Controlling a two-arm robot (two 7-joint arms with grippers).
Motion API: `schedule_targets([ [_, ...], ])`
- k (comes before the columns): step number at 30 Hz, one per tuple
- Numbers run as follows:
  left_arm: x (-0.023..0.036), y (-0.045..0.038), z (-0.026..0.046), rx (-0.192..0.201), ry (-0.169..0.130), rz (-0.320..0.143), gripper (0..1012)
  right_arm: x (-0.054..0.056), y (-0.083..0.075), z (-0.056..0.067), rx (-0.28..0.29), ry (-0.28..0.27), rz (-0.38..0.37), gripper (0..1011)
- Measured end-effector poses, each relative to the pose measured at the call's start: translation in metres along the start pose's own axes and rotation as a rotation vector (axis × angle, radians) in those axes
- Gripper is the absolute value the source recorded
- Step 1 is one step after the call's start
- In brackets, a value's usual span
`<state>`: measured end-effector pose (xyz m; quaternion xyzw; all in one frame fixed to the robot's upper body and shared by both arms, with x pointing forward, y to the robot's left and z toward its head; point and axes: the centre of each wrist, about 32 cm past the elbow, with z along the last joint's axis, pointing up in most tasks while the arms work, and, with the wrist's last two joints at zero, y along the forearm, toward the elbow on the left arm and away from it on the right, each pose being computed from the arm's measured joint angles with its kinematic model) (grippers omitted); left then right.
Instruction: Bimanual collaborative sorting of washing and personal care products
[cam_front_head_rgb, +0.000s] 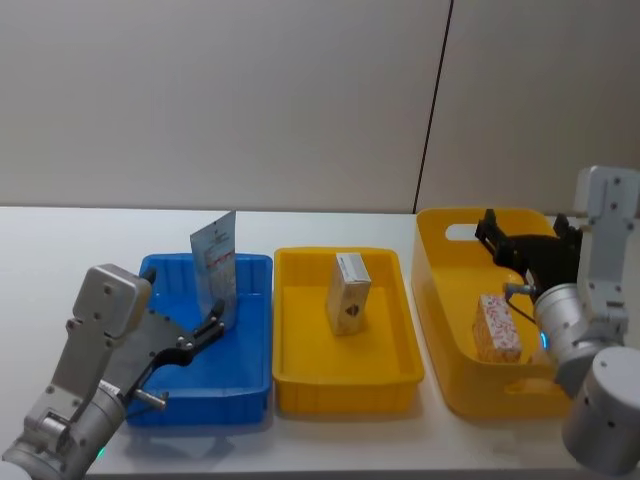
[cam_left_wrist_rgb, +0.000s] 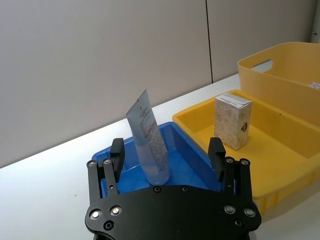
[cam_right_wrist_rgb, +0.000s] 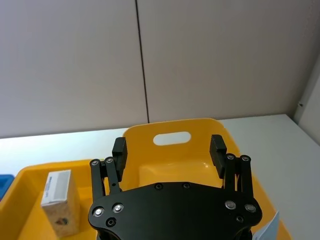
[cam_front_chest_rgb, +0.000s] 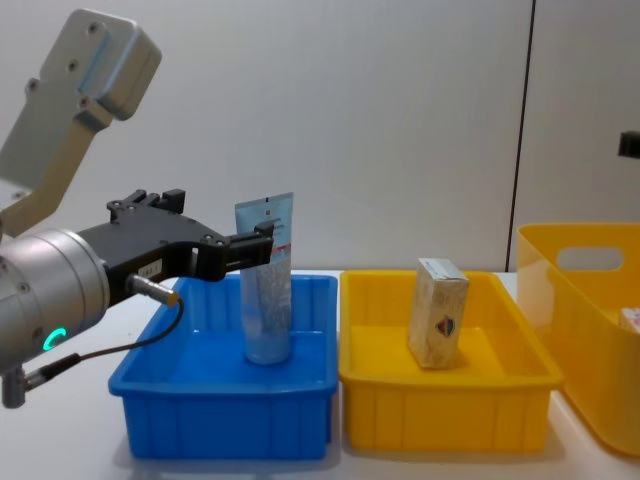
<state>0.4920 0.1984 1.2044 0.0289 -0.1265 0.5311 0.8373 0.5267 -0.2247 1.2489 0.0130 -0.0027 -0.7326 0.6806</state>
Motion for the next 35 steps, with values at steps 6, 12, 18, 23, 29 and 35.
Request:
schedule_targets([
  [6,0.0,0.0,0.0,0.0,0.0,0.0,1001,0.005,-0.012,-0.01,0.016,-0.015,0.064,1003],
  [12,0.0,0.0,0.0,0.0,0.0,0.0,1001,0.01,-0.03,-0.024,0.031,-0.031,0.152,1003],
  [18,0.0,0.0,0.0,0.0,0.0,0.0,1001,0.013,-0.044,-0.035,0.037,-0.038,0.225,1003],
  [23,0.0,0.0,0.0,0.0,0.0,0.0,1001,0.016,-0.059,-0.044,0.043,-0.042,0.297,1003],
  [29,0.0,0.0,0.0,0.0,0.0,0.0,1001,0.018,-0.074,-0.053,0.046,-0.043,0.373,1003],
  [35,0.0,0.0,0.0,0.0,0.0,0.0,1001,0.019,-0.082,-0.058,0.044,-0.04,0.411,1003],
])
